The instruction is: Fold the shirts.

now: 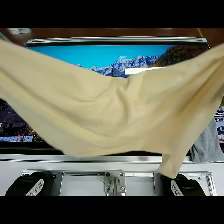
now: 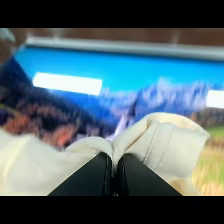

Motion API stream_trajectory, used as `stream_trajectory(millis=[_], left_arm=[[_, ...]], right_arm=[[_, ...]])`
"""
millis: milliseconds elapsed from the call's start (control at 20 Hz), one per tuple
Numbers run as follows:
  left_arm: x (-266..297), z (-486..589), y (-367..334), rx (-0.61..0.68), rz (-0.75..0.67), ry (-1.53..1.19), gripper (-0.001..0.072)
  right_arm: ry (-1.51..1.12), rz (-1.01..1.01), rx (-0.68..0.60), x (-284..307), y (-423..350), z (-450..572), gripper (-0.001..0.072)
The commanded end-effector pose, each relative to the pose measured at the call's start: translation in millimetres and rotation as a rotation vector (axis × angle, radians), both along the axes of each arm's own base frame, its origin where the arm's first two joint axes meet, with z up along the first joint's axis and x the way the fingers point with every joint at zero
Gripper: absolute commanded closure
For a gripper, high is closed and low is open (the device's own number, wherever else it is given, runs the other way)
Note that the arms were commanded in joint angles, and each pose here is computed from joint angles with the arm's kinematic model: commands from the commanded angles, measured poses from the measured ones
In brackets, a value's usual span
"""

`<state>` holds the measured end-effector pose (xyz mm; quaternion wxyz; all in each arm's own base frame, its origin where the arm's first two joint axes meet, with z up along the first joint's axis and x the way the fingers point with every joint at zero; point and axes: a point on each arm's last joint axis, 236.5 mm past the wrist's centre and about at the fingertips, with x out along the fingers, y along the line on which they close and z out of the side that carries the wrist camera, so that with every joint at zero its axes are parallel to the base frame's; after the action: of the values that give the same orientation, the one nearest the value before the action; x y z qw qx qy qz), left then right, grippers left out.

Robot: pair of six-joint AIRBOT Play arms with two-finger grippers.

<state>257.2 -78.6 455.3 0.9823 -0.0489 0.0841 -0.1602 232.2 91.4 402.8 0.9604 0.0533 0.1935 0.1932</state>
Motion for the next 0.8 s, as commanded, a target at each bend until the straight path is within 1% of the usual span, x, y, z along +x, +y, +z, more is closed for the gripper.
stream_trajectory(millis=[0,150,250,350,450,550,700,750], left_arm=[[7,-89,39,0.103,0.153,0.305,0.0672],[30,-161,42,0.124,0.168,0.465,0.0672],[55,-206,44,0.108,0.188,0.514,0.0672],[83,-252,43,0.072,0.21,0.567,0.0672],[119,-286,42,0.008,0.243,0.6,0.0672],[159,-309,31,-0.086,0.244,0.602,0.0671],[208,-345,1,-0.3,0.213,0.628,0.0671],[217,-361,-5,-0.347,0.213,0.66,0.0671]], right_arm=[[0.401,-0.032,0.035,-20,-3,-87,0.0646],[0.655,-0.033,0.042,-7,-3,-178,0.0647],[0.663,-0.082,0.079,29,-7,-234,0.0646],[0.582,-0.154,0.108,80,-18,-283,0.0646],[0.471,-0.259,0.144,135,-37,-310,0.0646],[0.403,-0.334,0.204,181,-49,-326,0.0646],[0.389,-0.422,0.318,221,-57,-358,0.0646],[0.409,-0.443,0.338,227,-59,-372,0.0645]])
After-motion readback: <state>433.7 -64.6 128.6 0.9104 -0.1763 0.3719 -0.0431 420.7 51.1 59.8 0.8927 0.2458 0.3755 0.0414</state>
